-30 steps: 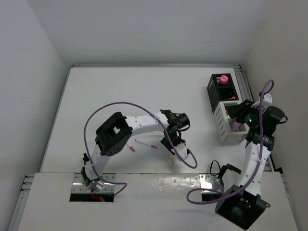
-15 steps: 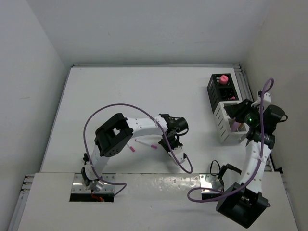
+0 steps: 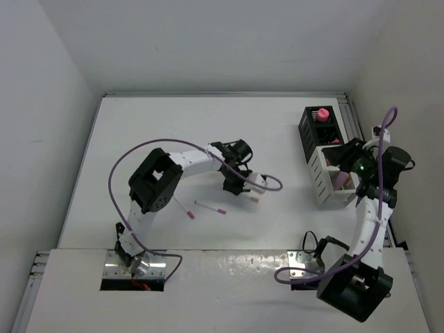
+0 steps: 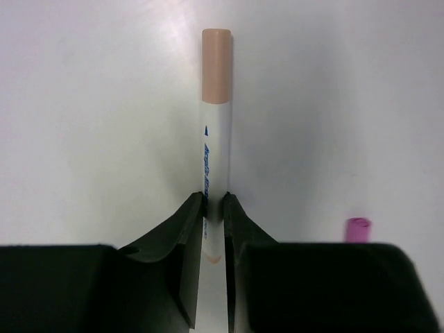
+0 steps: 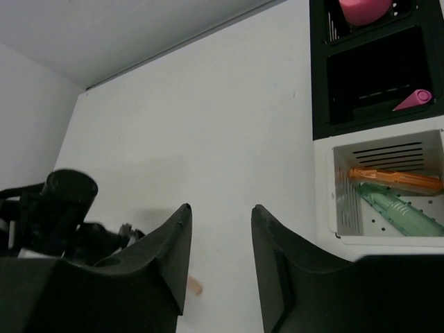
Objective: Sort the stationery into containers
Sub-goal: Pick up the pen from the center of the board.
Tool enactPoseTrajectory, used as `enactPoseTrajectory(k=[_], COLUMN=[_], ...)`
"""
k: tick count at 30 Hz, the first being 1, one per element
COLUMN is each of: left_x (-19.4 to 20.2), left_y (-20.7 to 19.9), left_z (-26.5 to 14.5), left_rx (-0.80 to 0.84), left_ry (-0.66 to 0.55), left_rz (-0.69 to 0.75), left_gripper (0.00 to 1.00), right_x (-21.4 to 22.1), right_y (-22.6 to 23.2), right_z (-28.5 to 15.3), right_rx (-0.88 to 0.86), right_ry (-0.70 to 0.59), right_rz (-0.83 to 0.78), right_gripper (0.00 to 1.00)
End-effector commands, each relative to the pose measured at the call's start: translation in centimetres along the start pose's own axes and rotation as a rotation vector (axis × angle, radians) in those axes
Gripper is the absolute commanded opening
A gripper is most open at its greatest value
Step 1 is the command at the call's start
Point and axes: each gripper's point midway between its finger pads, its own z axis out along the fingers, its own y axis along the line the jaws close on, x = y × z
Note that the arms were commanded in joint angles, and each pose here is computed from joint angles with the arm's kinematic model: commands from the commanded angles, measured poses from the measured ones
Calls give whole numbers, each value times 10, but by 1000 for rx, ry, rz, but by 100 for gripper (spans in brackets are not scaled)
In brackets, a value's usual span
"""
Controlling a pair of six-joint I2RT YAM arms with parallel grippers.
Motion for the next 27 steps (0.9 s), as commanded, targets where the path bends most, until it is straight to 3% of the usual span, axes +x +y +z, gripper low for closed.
enactPoseTrajectory(k=[1, 8, 10, 14, 22, 27], left_x=[-1, -58, -75, -91, -108, -113], left_y=[35, 84, 93, 87, 76, 75], left_z=[-23, -105, -130, -149, -171, -174], left_rx=[-76, -176, -216, -203, -182, -171], left_ry=[-116, -505, -608, -677, -749, -767], left_rz=[-338, -688, -689, -729, -720, -711], left_gripper=[0, 0, 0, 0, 0, 0], right_x=[-20, 19, 25, 36, 55, 56], right_y=[28, 81, 92, 130, 157, 162], right_z=[8, 34, 44, 63, 88, 96], right_rx=[-101, -251, -265, -353, -374, -379], right_ry=[-20, 112, 147, 217, 308, 314], right_rz=[-54, -5, 39, 71, 135, 128], right_gripper=[41, 66, 69, 71, 68, 60])
